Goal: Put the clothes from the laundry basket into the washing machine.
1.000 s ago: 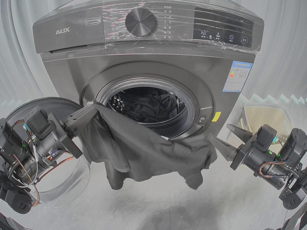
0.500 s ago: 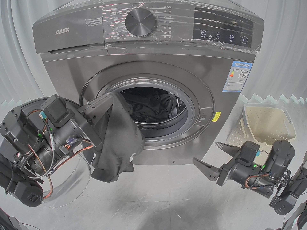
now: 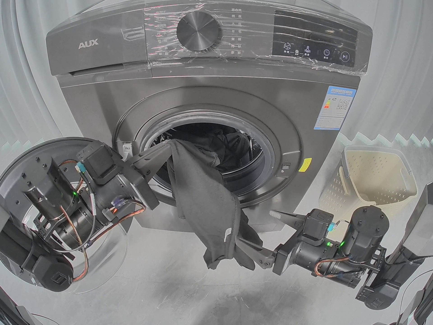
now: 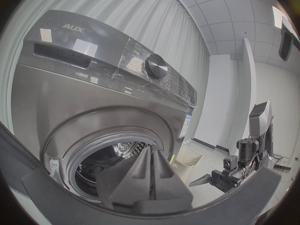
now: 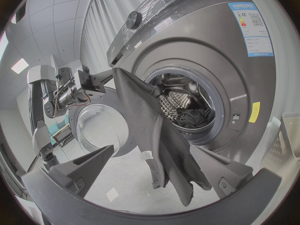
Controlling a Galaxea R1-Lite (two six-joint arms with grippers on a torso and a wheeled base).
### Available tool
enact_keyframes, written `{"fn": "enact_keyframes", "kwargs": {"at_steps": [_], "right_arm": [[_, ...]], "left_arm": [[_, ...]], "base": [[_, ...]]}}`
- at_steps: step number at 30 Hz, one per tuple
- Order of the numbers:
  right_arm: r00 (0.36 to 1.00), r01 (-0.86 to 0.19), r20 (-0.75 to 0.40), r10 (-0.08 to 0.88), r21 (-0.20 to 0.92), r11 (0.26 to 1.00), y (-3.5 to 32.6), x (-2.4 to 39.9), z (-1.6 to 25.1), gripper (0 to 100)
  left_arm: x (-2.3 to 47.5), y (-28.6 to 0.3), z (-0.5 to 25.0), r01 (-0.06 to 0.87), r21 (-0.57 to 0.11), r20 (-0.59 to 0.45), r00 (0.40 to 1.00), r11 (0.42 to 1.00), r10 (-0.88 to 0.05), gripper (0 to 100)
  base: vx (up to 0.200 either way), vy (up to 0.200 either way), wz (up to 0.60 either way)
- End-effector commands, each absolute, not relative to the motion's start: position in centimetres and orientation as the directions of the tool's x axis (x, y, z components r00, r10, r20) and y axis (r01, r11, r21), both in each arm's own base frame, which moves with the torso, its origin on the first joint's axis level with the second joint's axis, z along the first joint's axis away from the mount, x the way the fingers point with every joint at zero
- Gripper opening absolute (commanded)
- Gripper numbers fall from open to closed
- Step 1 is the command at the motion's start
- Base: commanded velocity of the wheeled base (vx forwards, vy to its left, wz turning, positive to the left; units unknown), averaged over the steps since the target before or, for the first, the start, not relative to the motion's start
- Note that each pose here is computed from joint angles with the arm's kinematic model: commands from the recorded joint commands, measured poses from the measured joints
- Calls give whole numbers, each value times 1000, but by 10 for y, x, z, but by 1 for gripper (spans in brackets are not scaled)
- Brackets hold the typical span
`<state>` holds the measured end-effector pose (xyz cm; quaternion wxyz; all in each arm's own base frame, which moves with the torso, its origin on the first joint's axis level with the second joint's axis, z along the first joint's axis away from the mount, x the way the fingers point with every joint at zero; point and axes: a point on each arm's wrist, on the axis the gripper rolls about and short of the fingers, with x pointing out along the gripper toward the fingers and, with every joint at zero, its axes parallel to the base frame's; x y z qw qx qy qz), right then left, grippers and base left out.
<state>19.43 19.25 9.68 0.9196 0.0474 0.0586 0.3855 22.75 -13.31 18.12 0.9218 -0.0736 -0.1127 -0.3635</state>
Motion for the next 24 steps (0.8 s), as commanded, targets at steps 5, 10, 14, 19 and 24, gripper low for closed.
{"fn": "enact_keyframes", "kwargs": {"at_steps": [5, 10, 14, 19, 24], "right_arm": [[686, -704, -124, 717, 135, 697, 202, 202, 79, 100], [686, -704, -125, 717, 135, 698, 210, 211, 72, 100], [677, -712, -125, 725, 134, 689, 220, 216, 67, 100], [660, -729, -122, 742, 134, 671, 232, 219, 61, 100], [664, -731, -81, 744, 138, 668, 247, 234, 59, 100]], "left_arm": [[241, -144, 176, 673, -67, 228, 729, 737, -646, 0], [246, -150, 185, 653, -76, 221, 748, 753, -626, 0], [245, -160, 190, 672, -80, 212, 733, 736, -647, 0], [244, -164, 194, 679, -78, 223, 726, 730, -651, 0], [245, -164, 196, 680, -76, 230, 723, 729, -651, 0]], "base": [[0, 0, 0], [0, 0, 0], [0, 0, 0], [0, 0, 0], [0, 0, 0]]}}
